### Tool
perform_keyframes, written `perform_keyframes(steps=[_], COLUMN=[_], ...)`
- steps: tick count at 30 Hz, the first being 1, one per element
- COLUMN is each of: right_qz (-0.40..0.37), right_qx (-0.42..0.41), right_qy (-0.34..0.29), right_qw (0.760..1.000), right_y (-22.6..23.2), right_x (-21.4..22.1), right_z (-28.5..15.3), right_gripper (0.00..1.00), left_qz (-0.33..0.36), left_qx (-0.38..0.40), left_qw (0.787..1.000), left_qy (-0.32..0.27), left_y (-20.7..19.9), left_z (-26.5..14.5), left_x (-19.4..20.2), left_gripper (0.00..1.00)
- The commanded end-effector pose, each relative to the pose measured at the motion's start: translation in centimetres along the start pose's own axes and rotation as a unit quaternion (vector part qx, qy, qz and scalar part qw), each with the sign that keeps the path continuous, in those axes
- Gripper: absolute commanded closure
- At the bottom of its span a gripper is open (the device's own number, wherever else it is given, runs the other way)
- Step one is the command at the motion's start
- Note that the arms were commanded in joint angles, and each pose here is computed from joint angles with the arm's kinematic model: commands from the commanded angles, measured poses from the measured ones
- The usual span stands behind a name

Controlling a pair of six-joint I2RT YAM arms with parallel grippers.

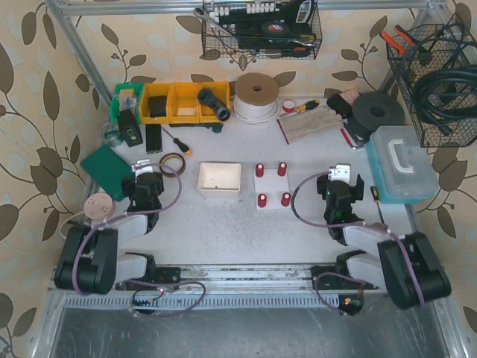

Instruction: Install the large spring

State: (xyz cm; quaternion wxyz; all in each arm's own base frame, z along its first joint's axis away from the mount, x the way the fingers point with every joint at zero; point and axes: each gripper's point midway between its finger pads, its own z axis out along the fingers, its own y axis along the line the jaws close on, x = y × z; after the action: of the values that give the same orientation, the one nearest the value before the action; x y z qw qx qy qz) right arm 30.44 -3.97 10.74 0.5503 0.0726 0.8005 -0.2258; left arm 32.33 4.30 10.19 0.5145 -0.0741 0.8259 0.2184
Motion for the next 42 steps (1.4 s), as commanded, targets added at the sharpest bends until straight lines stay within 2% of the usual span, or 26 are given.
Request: perform_keyframes(steps=[1, 4, 7, 10, 12, 15, 42], right_qz=[0.029, 0.014, -0.010, -0.007, -0.017, -0.017, -0.017], right_qx=[-0.035, -0.048, -0.075, -0.100, -0.098, -0.099, -0.104], right_qy=[-0.093, -0.110, -0.124, -0.115, -0.109, -0.082, -0.078], right_qw=[0.995, 0.993, 0.989, 0.988, 0.989, 0.992, 0.991], right_y=[1.6, 2.6, 4.2, 4.7, 5.1, 5.2, 5.3], right_x=[-4.7, -4.7, -4.1, -3.4, -3.3, -2.9, -3.0], right_z=[0.8, 1.4, 2.0, 2.0, 2.8, 3.4, 3.8], right_gripper=[0.00, 0.00, 0.00, 0.00, 0.00, 0.00, 0.00], left_qz=[-0.001, 0.016, 0.000, -0.004, -0.002, -0.002, -0.001], left_qx=[0.066, 0.096, 0.109, 0.097, 0.100, 0.099, 0.102], left_qw=[0.996, 0.993, 0.994, 0.994, 0.995, 0.995, 0.995], left_qy=[-0.065, -0.061, -0.021, -0.040, -0.019, -0.022, -0.017], left_y=[-2.9, -4.8, -4.5, -4.3, -4.4, -4.3, -4.5], left_z=[1.3, 2.4, 3.6, 3.9, 3.9, 4.0, 4.1], left_x=[-2.8, -2.3, -1.2, -0.8, -0.5, -0.6, -0.4], left_gripper=[0.11, 0.10, 0.11, 0.10, 0.10, 0.10, 0.10])
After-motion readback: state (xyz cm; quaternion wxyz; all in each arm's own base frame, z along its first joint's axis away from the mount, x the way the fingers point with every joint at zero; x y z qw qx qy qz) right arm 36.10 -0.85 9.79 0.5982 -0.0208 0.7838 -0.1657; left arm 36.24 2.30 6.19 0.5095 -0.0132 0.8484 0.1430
